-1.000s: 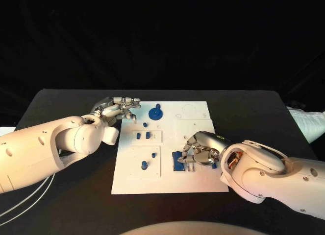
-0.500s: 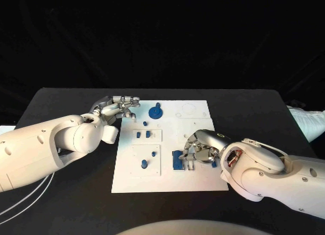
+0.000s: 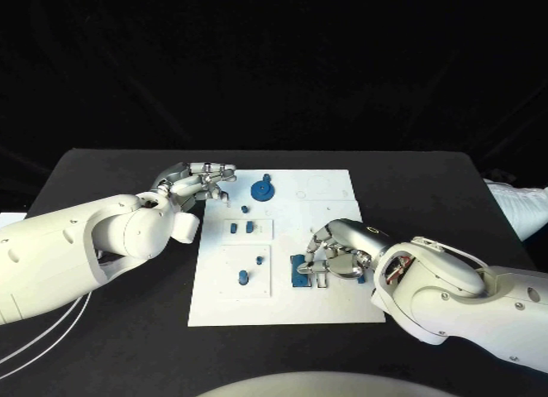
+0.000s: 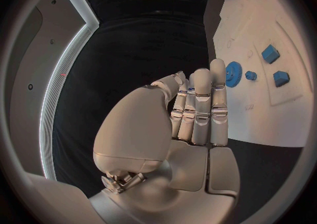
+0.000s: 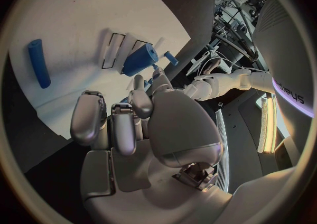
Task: Assemble the parts on the task board
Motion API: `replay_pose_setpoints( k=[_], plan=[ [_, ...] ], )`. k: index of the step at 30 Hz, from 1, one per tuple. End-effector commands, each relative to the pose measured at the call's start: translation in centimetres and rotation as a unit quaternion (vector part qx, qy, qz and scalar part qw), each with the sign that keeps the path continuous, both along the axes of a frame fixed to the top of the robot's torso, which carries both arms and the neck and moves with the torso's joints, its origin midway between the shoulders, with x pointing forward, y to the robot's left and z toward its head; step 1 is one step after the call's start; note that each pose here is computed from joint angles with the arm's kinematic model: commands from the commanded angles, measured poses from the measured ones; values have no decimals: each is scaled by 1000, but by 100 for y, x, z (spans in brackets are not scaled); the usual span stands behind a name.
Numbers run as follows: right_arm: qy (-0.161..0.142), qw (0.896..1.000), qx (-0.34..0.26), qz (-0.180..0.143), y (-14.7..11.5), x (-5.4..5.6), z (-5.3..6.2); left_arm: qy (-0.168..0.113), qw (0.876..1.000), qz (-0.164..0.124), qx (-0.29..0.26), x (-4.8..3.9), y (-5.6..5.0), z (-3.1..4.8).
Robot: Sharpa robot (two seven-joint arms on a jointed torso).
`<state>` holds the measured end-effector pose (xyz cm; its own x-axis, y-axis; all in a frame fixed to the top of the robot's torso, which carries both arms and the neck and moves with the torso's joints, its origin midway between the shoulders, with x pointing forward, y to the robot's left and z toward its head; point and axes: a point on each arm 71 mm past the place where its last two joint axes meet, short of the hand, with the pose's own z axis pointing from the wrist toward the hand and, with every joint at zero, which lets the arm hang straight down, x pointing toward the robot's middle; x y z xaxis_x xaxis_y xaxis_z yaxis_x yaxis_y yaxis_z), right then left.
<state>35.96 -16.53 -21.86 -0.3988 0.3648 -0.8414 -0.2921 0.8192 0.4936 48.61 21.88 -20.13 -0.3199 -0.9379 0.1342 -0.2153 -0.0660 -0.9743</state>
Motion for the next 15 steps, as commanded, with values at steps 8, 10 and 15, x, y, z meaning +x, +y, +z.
replay_pose_setpoints(
  k=[8,10,15],
  plan=[
    [4,999,-25,41,49,-37,-32,-3,1000,-12,-3,-7,-24,7],
    [0,999,-30,40,54,-38,-36,-3,1000,-13,-4,-8,-28,7],
    [-10,998,-44,32,67,-27,-47,-2,1000,-13,-4,-7,-24,6]
  ],
)
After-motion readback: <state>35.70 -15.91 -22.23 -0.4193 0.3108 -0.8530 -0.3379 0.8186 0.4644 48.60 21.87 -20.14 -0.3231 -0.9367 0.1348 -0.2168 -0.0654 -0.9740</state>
